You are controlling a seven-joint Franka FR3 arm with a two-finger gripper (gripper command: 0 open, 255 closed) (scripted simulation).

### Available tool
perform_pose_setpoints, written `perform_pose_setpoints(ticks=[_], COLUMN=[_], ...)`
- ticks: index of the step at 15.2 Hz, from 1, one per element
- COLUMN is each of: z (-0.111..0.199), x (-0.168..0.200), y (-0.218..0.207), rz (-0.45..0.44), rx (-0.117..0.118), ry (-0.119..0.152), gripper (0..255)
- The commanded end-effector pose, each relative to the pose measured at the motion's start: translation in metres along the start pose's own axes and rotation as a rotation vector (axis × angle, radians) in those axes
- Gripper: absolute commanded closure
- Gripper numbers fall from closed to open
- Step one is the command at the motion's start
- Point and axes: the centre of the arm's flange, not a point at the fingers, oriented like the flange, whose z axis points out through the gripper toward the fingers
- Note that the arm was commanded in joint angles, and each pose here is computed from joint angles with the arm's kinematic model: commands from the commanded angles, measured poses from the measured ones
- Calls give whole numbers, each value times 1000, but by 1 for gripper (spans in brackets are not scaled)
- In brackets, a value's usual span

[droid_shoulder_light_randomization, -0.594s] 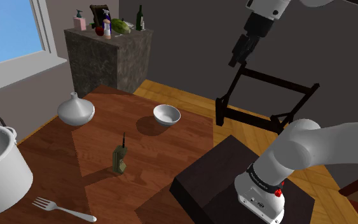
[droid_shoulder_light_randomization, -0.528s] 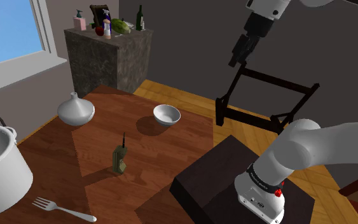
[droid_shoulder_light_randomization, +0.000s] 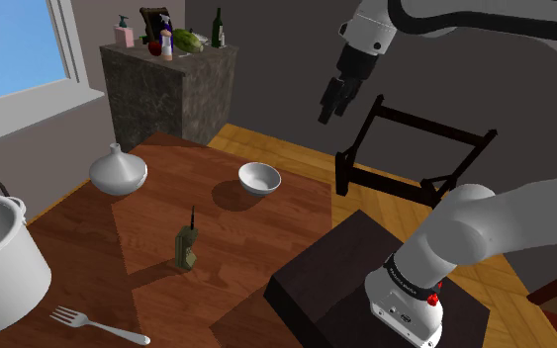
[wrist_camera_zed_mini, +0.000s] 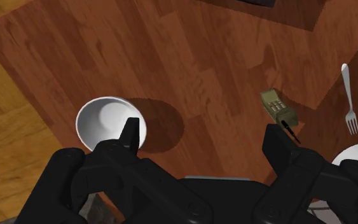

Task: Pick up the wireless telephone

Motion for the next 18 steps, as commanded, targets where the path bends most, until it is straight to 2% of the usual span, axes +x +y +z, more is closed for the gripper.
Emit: perform_pose_setpoints(ticks=[1, 18], z=[19, 182], x=[13, 118], y=[-12, -134], rz=[-15, -145], rx=[0, 0], ry=[-6, -70], gripper=[0, 0])
